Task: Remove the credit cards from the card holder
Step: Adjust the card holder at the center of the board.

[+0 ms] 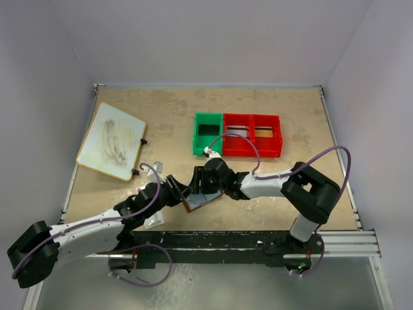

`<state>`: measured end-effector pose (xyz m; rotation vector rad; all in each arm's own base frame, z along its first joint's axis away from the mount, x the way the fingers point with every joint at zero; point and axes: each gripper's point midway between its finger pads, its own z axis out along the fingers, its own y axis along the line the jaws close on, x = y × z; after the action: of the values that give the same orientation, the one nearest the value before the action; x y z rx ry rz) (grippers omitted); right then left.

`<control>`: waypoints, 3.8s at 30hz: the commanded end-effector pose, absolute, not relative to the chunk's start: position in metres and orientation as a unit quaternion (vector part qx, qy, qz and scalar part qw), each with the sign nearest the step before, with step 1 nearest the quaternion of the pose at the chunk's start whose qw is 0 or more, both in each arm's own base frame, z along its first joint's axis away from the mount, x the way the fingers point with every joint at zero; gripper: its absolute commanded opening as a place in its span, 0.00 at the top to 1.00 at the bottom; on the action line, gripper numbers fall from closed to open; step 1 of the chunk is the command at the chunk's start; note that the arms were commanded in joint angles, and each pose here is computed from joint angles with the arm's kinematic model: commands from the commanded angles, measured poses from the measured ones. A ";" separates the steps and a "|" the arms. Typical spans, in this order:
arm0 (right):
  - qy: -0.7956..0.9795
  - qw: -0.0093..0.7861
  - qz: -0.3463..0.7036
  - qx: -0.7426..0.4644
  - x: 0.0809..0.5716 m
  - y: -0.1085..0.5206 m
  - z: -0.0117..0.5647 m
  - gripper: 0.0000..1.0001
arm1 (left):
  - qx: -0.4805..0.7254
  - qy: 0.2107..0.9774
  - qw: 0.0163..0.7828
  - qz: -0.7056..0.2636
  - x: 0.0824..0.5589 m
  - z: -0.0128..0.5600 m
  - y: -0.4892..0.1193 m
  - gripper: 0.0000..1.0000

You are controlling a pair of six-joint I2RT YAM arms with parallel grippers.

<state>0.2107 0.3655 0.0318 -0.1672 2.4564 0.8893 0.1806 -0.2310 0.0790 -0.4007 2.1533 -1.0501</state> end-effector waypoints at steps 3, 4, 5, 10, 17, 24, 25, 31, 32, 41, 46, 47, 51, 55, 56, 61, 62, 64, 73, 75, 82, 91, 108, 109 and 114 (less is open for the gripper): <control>0.938 0.214 0.267 -0.057 0.193 0.337 -0.007 0.52 | -0.155 0.823 0.341 -0.428 0.173 0.090 -0.235 0.58; 0.938 0.213 0.266 -0.056 0.193 0.337 -0.008 0.52 | -0.157 0.823 0.346 -0.423 0.174 0.093 -0.231 0.58; 0.938 0.213 0.267 -0.056 0.193 0.337 -0.008 0.52 | -0.158 0.823 0.351 -0.418 0.174 0.096 -0.227 0.58; 0.938 0.215 0.266 -0.054 0.194 0.337 -0.006 0.52 | -0.154 0.830 0.346 -0.410 0.166 0.102 -0.218 0.59; 0.938 0.217 0.266 -0.055 0.195 0.337 -0.005 0.52 | -0.145 0.846 0.293 -0.422 0.150 0.076 -0.229 0.61; 0.938 0.219 0.264 -0.054 0.194 0.334 -0.004 0.52 | -0.147 0.827 0.311 -0.445 0.164 0.088 -0.243 0.61; 0.938 0.219 0.265 -0.053 0.194 0.334 -0.004 0.52 | -0.146 0.828 0.312 -0.442 0.165 0.088 -0.244 0.61; 0.936 0.220 0.269 -0.054 0.194 0.336 -0.002 0.52 | -0.150 0.830 0.309 -0.440 0.170 0.079 -0.250 0.61; 0.936 0.220 0.269 -0.054 0.195 0.336 -0.002 0.52 | -0.150 0.831 0.308 -0.438 0.171 0.077 -0.251 0.61; 0.931 0.224 0.281 -0.055 0.196 0.340 0.005 0.51 | -0.139 0.805 0.323 -0.478 0.179 0.092 -0.267 0.68; 0.928 0.229 0.289 -0.055 0.197 0.343 0.012 0.50 | -0.133 0.817 0.318 -0.462 0.180 0.083 -0.269 0.75; 0.927 0.230 0.292 -0.055 0.197 0.344 0.014 0.50 | -0.132 0.819 0.318 -0.460 0.180 0.081 -0.269 0.77; 0.923 0.239 0.298 -0.054 0.198 0.343 0.029 0.44 | -0.126 0.844 0.318 -0.413 0.180 0.063 -0.259 0.83; 0.917 0.269 0.291 -0.047 0.205 0.335 0.052 0.31 | -0.111 0.856 0.325 -0.386 0.181 0.059 -0.253 0.88; 0.915 0.277 0.290 -0.044 0.207 0.332 0.058 0.28 | -0.107 0.857 0.326 -0.384 0.181 0.060 -0.253 0.89; 0.910 0.312 0.271 -0.026 0.217 0.315 0.081 0.21 | -0.078 0.858 0.326 -0.389 0.182 0.070 -0.263 0.89; 0.910 0.317 0.266 -0.021 0.218 0.310 0.084 0.20 | -0.073 0.858 0.325 -0.391 0.182 0.072 -0.266 0.89; 0.909 0.325 0.262 -0.011 0.221 0.302 0.088 0.19 | -0.064 0.859 0.319 -0.396 0.183 0.074 -0.272 0.87; 0.911 0.339 0.229 0.045 0.224 0.256 0.083 0.16 | -0.035 0.852 0.305 -0.423 0.189 0.089 -0.302 0.69; 0.910 0.342 0.227 0.055 0.223 0.247 0.083 0.15 | -0.030 0.852 0.302 -0.428 0.190 0.090 -0.308 0.68; 0.907 0.346 0.222 0.085 0.223 0.223 0.078 0.15 | -0.022 0.851 0.295 -0.433 0.193 0.092 -0.321 0.64; 0.895 0.357 0.252 0.088 0.223 0.223 0.091 0.14 | -0.023 0.869 0.291 -0.399 0.193 0.070 -0.316 0.52; 0.872 0.325 0.354 0.094 0.216 0.259 0.097 0.26 | -0.034 0.900 0.377 -0.217 0.218 0.079 -0.241 0.37; 0.873 0.311 0.357 0.114 0.210 0.255 0.087 0.25 | -0.028 0.903 0.375 -0.207 0.221 0.078 -0.239 0.36; 0.871 0.266 0.390 0.135 0.186 0.253 0.063 0.23 | -0.022 0.910 0.362 -0.199 0.237 0.070 -0.238 0.33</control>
<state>0.1972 0.2457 0.0634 0.2834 2.3556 0.9106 0.2211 -0.2455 0.0707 -0.1009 2.3383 -0.5851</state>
